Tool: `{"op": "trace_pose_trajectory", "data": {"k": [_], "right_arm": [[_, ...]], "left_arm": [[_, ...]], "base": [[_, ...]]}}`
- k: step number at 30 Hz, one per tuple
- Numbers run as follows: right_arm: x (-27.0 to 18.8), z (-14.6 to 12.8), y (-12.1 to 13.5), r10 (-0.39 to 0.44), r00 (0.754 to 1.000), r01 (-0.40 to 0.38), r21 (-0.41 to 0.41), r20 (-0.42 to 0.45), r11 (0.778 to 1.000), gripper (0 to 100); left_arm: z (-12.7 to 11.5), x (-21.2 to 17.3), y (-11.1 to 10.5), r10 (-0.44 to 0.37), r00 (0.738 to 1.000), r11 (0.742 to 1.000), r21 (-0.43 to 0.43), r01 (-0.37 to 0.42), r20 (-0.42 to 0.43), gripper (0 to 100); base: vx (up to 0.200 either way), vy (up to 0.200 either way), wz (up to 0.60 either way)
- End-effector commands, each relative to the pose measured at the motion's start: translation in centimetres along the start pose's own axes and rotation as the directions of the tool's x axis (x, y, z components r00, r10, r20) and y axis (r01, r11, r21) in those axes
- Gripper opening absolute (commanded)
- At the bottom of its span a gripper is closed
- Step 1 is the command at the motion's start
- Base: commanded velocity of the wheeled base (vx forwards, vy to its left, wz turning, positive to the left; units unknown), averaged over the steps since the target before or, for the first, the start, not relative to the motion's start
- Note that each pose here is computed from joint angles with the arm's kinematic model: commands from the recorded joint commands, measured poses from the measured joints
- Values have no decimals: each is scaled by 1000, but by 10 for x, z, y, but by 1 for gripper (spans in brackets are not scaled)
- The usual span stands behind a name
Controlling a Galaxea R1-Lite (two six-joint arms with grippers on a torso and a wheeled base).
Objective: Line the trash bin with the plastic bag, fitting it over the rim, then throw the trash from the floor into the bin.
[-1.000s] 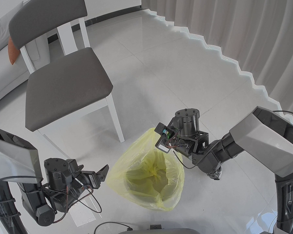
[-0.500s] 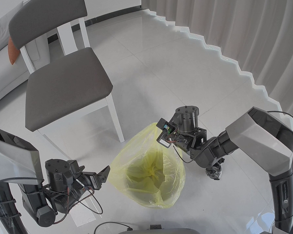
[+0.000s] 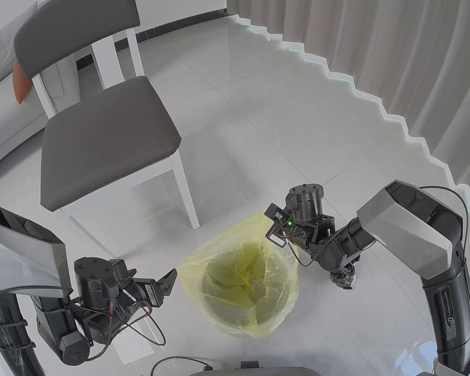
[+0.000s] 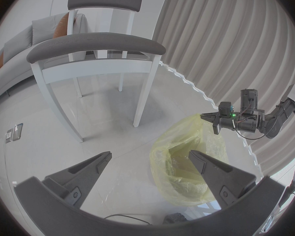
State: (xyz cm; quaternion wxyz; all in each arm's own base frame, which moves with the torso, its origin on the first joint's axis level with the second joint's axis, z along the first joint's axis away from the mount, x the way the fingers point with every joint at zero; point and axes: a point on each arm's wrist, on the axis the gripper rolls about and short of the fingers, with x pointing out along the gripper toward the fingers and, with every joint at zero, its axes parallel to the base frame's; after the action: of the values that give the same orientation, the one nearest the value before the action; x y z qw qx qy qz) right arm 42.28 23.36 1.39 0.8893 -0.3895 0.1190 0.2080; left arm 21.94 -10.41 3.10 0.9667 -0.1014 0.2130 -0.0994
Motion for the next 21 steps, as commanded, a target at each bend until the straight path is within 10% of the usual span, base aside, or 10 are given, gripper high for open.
{"op": "trace_pose_trajectory", "data": {"k": [1,21], "right_arm": [[5,-13,8,21,999,-21,-4,-34,1000,0],[-18,-9,7,15,998,-14,18,-56,1000,0]], "left_arm": [[0,0,-2,-10,1000,1000,-1,10,8,100],[4,12,-22,-62,996,998,19,61,56,100]], "base": [[0,0,0],[0,0,0]]}}
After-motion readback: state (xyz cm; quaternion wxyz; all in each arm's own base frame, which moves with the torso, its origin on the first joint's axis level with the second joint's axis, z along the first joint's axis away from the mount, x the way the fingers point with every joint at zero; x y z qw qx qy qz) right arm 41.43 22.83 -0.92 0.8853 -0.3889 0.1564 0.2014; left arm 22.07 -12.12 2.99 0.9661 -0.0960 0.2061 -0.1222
